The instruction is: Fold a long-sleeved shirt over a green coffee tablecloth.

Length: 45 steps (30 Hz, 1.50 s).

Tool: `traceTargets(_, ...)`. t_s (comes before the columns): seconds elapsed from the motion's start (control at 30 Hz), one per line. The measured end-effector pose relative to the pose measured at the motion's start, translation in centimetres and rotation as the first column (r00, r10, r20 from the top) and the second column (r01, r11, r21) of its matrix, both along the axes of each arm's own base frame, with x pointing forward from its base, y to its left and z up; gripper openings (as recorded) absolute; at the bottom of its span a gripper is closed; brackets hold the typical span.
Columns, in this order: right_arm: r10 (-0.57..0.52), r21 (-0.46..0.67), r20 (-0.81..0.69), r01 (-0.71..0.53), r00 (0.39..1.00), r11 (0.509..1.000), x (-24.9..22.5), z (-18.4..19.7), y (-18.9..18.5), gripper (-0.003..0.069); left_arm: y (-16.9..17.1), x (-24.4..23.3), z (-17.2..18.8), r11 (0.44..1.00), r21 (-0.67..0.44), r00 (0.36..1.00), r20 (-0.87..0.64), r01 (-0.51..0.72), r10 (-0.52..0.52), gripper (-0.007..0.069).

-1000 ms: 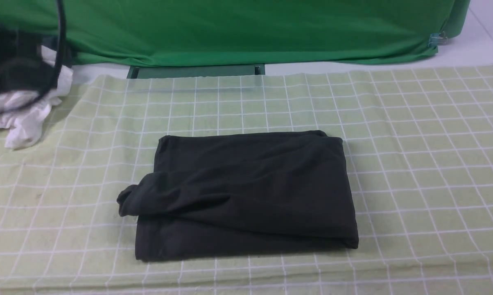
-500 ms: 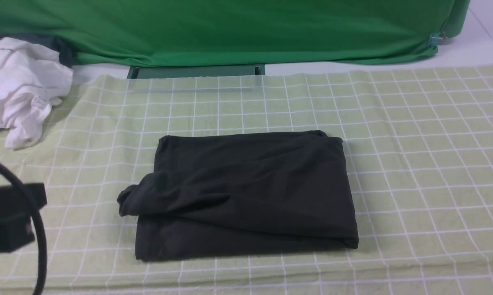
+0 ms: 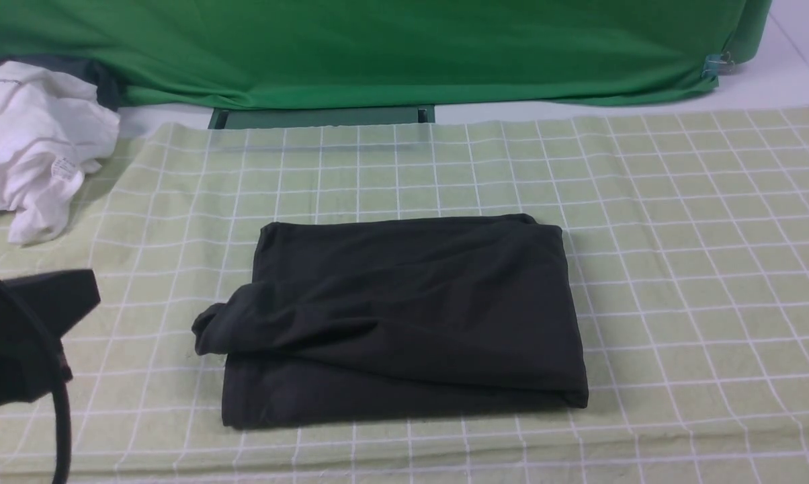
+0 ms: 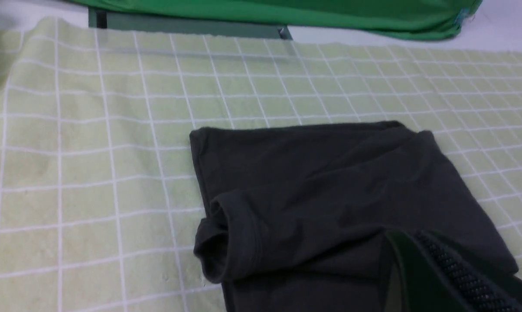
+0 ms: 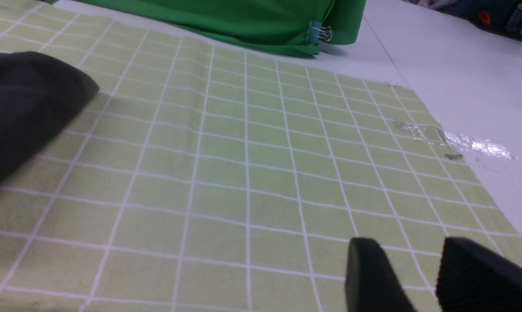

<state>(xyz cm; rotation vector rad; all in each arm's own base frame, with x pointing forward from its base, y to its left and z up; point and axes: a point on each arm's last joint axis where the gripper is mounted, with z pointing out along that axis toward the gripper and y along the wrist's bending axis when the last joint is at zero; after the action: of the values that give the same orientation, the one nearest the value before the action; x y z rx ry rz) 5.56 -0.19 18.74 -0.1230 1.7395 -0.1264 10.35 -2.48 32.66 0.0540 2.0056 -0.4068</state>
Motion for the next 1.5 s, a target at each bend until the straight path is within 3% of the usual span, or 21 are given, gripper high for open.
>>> traceTargets(0.73,0.000,0.000,0.000,0.000,1.000,1.000,0.0,0.0,0.0,0.0237,1.5,0.5,0.2,0.973,0.207,0.993,0.087,-0.100,0.083,0.0015)
traceTargets(1.2,0.000,0.000,0.000,0.000,1.000,1.000,0.0,0.0,0.0,0.0237,2.5,0.7,1.6,0.950,0.188,0.941,0.278,-0.250,0.193,0.0015)
traceTargets(1.37,0.000,0.000,0.000,0.000,1.000,1.000,0.0,0.0,0.0,0.0237,2.9,-0.8,-0.3,0.935,0.119,0.901,0.331,-0.335,0.281,0.0015)
traceTargets(1.5,0.000,0.000,0.000,0.000,1.000,1.000,0.0,0.0,0.0,0.0237,3.0,-2.8,-4.2,0.922,0.080,0.860,0.397,-0.380,0.320,0.0015)
